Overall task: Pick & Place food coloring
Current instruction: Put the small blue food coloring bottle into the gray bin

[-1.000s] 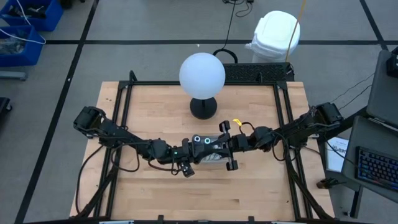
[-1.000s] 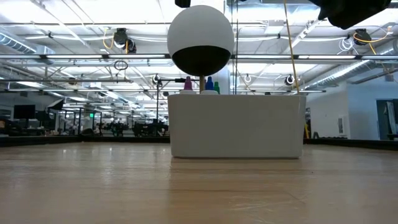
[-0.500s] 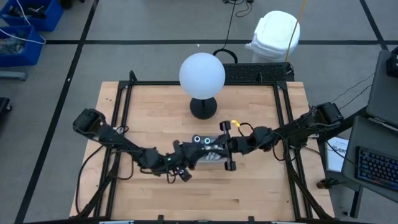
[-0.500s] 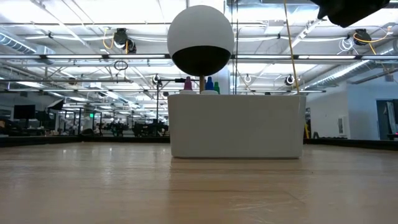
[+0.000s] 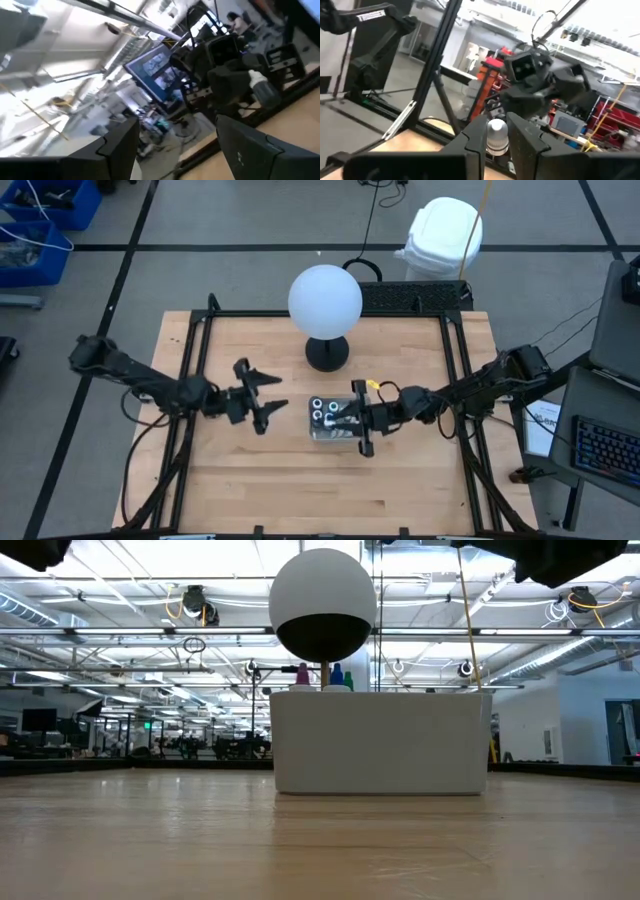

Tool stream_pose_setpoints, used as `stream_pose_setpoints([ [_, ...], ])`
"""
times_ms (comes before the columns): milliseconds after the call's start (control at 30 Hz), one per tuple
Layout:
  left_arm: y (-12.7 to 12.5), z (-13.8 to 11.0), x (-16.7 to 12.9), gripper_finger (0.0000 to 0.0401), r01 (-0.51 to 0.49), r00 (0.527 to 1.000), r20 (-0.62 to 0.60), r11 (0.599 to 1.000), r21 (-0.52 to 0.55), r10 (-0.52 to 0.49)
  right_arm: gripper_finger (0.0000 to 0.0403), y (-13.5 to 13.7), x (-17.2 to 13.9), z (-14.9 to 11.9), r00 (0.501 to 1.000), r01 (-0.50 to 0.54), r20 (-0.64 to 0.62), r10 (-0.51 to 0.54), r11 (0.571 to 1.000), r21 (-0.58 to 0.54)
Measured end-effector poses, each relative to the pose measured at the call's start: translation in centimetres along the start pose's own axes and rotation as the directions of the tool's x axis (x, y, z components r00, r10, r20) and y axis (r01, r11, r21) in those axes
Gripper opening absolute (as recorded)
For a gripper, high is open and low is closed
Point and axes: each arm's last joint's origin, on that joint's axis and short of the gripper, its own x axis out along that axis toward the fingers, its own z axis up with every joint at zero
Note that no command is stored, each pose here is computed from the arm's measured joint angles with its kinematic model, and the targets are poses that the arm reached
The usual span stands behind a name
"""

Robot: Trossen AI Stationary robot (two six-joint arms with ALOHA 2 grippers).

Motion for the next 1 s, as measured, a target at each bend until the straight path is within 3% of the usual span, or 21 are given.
stream_pose_setpoints([
  [167,0.1,-2.1,0.4,0.0261,0.060,0.994,-0.083,0.995,-0.074,-0.066,0.0054,-0.8,0.0,0.0,0.999,0.031,0.015,-0.031,0.999,-0.039],
  [233,0.4,-2.7,0.7,0.0259,0.073,0.995,-0.054,0.986,-0.152,-0.082,0.0054,-1.1,0.0,0.0,0.999,0.030,0.032,-0.029,0.999,-0.045],
  [400,-0.3,-4.2,1.7,0.0262,0.324,0.945,0.117,0.917,-0.231,-0.304,0.0054,-2.1,-0.1,0.2,0.995,0.003,0.101,0.000,0.999,-0.032],
  [733,0.1,-4.2,5.0,0.0298,0.287,0.957,0.133,0.907,-0.309,-0.257,0.0054,-2.4,0.5,0.6,0.992,-0.037,0.116,0.045,0.997,-0.070],
  [1000,0.1,-3.9,5.9,0.0322,0.314,0.950,0.112,0.893,-0.324,-0.293,0.0054,-2.0,0.5,1.1,0.985,-0.058,0.158,0.073,0.994,-0.098],
])
